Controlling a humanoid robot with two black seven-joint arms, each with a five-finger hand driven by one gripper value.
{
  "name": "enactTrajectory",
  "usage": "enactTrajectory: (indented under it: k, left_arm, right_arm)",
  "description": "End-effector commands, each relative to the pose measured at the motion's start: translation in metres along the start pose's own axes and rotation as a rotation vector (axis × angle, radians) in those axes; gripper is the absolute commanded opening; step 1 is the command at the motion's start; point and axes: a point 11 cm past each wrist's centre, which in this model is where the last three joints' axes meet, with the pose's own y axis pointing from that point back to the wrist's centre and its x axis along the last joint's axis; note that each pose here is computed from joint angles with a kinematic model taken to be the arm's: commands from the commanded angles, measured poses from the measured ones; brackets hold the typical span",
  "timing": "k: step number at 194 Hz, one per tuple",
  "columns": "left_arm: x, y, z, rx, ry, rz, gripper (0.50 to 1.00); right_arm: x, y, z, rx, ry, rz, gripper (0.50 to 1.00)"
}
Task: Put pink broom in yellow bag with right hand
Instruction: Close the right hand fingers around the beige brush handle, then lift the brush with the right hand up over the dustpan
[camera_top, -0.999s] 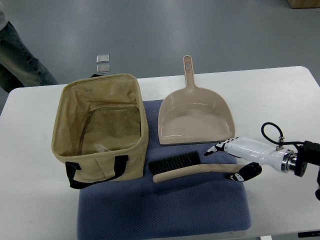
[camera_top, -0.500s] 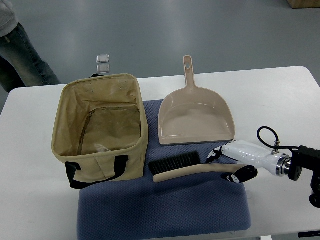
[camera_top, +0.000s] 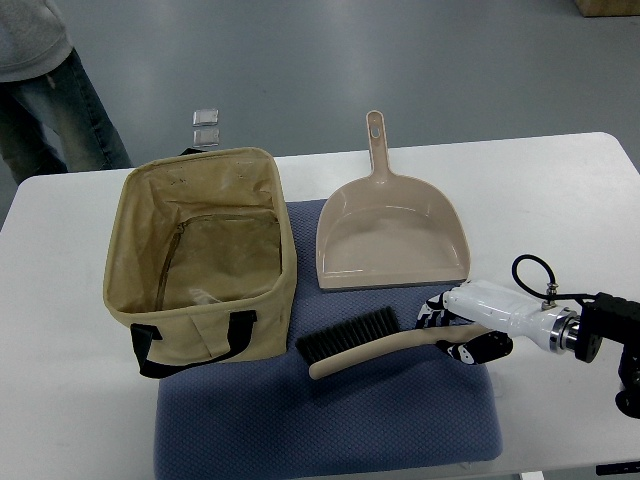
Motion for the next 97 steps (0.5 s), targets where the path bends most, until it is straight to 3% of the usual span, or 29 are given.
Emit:
enactTrajectory:
  k: [1, 14, 19, 97]
  left_arm:
    - [0.0, 0.0, 0.0, 0.0, 0.0, 0.0, 1.0]
    - [0.0, 0.0, 0.0, 0.0, 0.0, 0.0, 1.0]
    - [0.0, 0.0, 0.0, 0.0, 0.0, 0.0, 1.0]
    - [0.0, 0.0, 0.0, 0.0, 0.0, 0.0, 1.0]
  right_arm:
    - [-0.006, 0.001, 0.001, 0.003, 0.021, -0.016, 0.537]
    - [-0.007, 0.001, 0.002, 0.0, 0.027, -0.013, 0.531]
    - [-0.006, 0.002, 0.002, 0.001, 0.029, -0.007, 0.5]
    - [0.029, 0.0, 0.007, -0.001, 0.081, 0.099, 0.5]
